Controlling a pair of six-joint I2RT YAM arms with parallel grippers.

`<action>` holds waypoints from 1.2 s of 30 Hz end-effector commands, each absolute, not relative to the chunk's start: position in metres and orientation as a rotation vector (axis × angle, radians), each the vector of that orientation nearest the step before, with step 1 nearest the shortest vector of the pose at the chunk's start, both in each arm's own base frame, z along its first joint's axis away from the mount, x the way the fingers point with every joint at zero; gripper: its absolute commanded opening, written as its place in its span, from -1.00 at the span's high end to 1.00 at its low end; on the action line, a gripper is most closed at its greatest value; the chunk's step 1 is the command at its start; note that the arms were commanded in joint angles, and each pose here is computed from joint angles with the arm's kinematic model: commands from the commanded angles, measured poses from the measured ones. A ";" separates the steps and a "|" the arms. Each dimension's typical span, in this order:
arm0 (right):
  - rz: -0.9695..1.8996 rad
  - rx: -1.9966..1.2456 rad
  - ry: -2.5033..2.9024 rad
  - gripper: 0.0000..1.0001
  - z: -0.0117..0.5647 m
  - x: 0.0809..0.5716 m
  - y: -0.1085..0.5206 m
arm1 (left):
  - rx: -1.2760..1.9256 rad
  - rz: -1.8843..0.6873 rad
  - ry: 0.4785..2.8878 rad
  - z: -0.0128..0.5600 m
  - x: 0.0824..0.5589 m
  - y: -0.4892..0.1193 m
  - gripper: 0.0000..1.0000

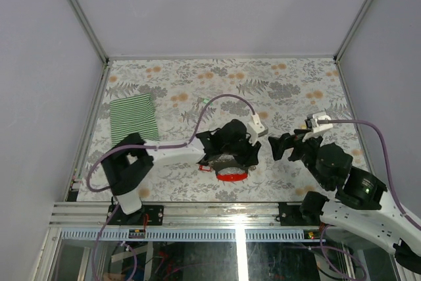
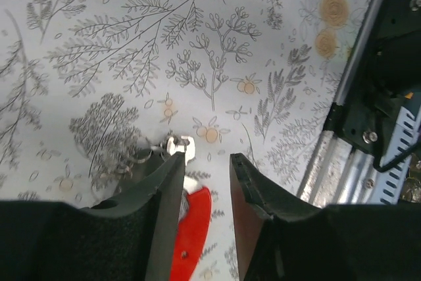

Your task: Put the keys on the keyring

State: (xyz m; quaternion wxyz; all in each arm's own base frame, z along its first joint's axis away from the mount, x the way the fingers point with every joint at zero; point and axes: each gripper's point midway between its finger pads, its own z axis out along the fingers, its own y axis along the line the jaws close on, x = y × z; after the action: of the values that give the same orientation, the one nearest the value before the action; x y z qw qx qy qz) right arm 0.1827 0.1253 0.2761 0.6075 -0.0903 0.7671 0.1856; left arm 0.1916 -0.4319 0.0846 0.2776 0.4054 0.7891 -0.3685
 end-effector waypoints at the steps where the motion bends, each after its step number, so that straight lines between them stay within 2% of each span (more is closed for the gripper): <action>1: 0.326 -0.137 1.869 -0.94 0.256 0.189 0.117 | 0.973 -1.004 1.986 0.130 0.197 -0.418 0.29; 11: 0.263 -0.283 2.208 -0.55 0.182 0.187 0.162 | 0.720 -0.955 2.073 0.109 0.178 -0.340 0.25; 14: 0.350 -0.289 2.326 -0.48 0.156 0.191 0.176 | 0.659 -0.973 2.064 0.108 0.177 -0.330 0.23; 17: 0.494 -0.203 2.428 -0.43 0.129 0.199 0.178 | 0.632 -0.977 2.056 0.109 0.181 -0.328 0.22; 22: 0.602 -0.070 2.523 -0.17 0.093 0.202 0.179 | 0.615 -1.010 2.014 0.116 0.189 -0.334 0.20; 29: 0.730 -0.031 2.549 0.05 0.066 0.202 0.196 | 0.610 -1.083 1.998 0.108 0.203 -0.358 0.21; 36: 0.556 -0.005 2.586 0.18 0.047 0.210 0.178 | 0.564 -1.163 1.985 0.112 0.208 -0.374 0.22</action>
State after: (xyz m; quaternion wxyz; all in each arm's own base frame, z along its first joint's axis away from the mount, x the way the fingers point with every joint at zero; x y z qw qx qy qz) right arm 0.1944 0.1787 0.0461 0.2221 -0.0096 0.9508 0.2159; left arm 0.1916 -0.3469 0.0714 0.3378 0.2390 0.8190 -0.3974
